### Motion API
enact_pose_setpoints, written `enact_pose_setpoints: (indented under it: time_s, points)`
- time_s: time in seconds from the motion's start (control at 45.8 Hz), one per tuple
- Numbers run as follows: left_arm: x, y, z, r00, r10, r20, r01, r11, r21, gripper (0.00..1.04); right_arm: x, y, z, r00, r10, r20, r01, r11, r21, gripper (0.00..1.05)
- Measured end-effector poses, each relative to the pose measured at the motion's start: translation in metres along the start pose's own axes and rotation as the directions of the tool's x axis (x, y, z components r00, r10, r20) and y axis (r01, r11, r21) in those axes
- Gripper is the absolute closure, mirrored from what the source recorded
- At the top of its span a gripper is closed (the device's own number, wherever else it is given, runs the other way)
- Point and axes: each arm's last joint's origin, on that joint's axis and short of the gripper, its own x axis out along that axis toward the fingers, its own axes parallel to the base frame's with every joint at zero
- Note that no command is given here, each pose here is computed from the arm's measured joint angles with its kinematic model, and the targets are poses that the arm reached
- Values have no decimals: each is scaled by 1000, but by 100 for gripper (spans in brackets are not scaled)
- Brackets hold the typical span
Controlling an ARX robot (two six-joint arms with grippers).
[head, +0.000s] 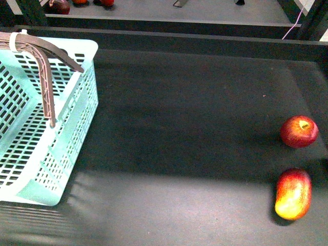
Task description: Pick apple with right arm and hold basket with left
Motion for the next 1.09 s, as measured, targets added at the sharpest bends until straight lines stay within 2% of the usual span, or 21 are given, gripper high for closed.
enact_pose_setpoints:
  time_s: [0.961,1.026,1.092]
  points:
    - [0,0,0,1000,-2,-3,2,1000,-4,7,0,0,0,1000,0,0,0,1000,0,9]
    - [0,0,-1,982,-56,-178,38,994,-101,7,0,0,0,1000,0,0,0,1000,0,9]
    - [3,0,-3,922,-101,-374,16,974,-225,7,0,0,0,1000,1,0,-1,1000,0,9]
